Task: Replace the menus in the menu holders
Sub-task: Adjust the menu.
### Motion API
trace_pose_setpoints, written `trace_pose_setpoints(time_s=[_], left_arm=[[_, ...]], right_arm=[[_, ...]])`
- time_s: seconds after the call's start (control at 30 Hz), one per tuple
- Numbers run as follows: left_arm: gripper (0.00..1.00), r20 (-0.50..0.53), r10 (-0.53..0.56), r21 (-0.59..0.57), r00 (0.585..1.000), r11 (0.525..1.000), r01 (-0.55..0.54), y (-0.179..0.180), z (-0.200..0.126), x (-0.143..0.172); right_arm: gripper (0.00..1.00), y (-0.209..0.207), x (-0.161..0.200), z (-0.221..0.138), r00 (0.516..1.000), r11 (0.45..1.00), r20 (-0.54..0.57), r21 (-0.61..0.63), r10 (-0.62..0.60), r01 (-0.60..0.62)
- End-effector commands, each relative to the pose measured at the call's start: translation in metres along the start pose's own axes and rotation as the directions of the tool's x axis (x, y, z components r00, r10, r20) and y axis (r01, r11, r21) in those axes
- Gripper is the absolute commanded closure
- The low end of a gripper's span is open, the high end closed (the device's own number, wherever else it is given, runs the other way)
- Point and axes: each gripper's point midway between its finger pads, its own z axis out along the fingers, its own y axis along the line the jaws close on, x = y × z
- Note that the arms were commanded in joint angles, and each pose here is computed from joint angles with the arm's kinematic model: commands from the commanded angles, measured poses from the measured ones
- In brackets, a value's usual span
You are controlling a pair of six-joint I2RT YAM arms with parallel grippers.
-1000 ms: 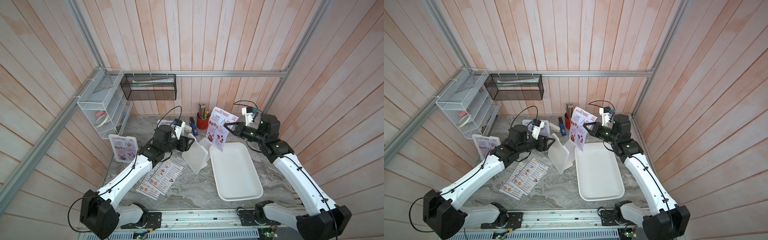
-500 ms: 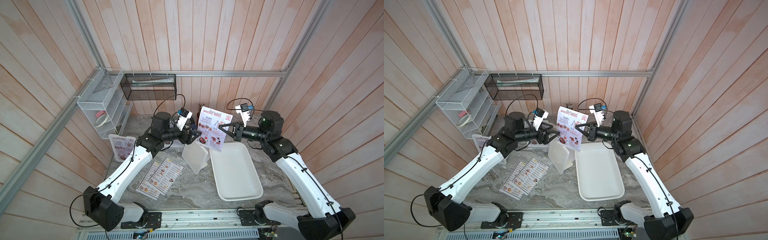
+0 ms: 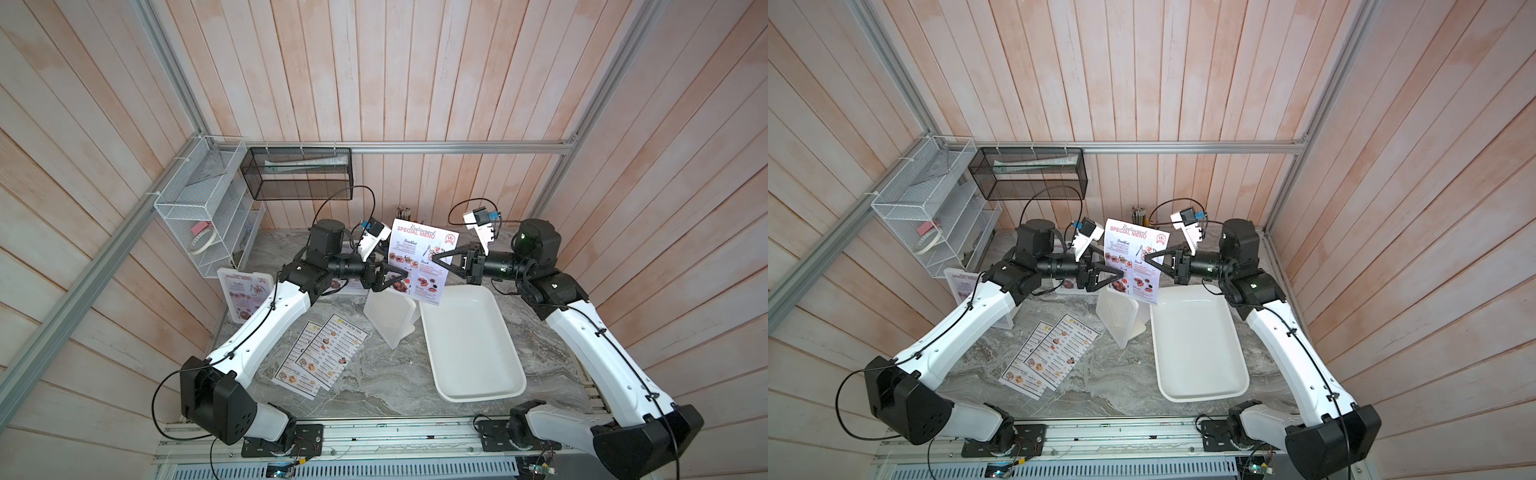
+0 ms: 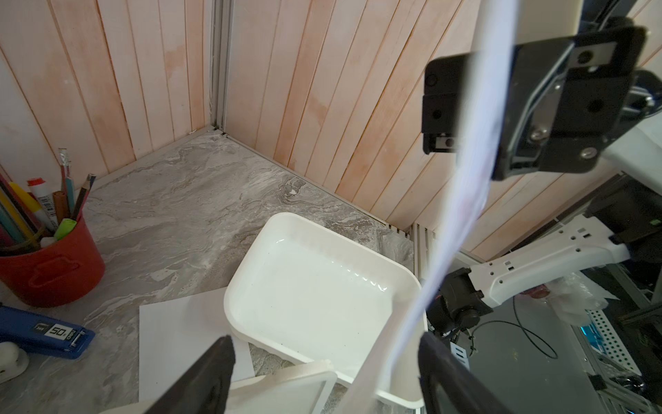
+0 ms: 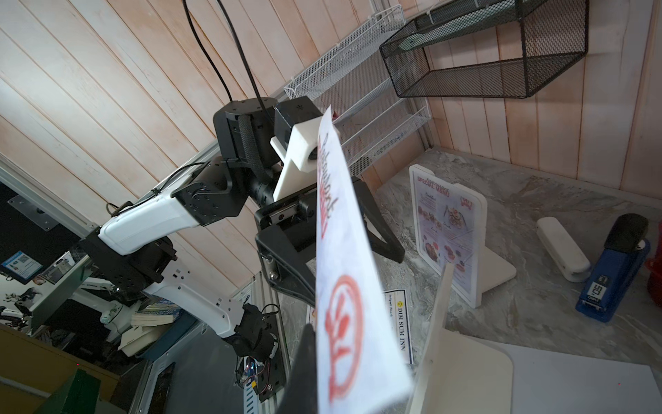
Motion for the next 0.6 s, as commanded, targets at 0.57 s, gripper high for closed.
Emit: trace_pose_setpoints(time_s=[0.57], left_arm=[[0.55, 0.066, 0.034, 0.107, 0.997, 0.993, -0.041, -0.021, -0.011, -0.015]], right_arm=[[1.00, -0.024, -0.006, -0.002, 0.999, 0.999, -0.010, 0.021, -0.050, 0.050]])
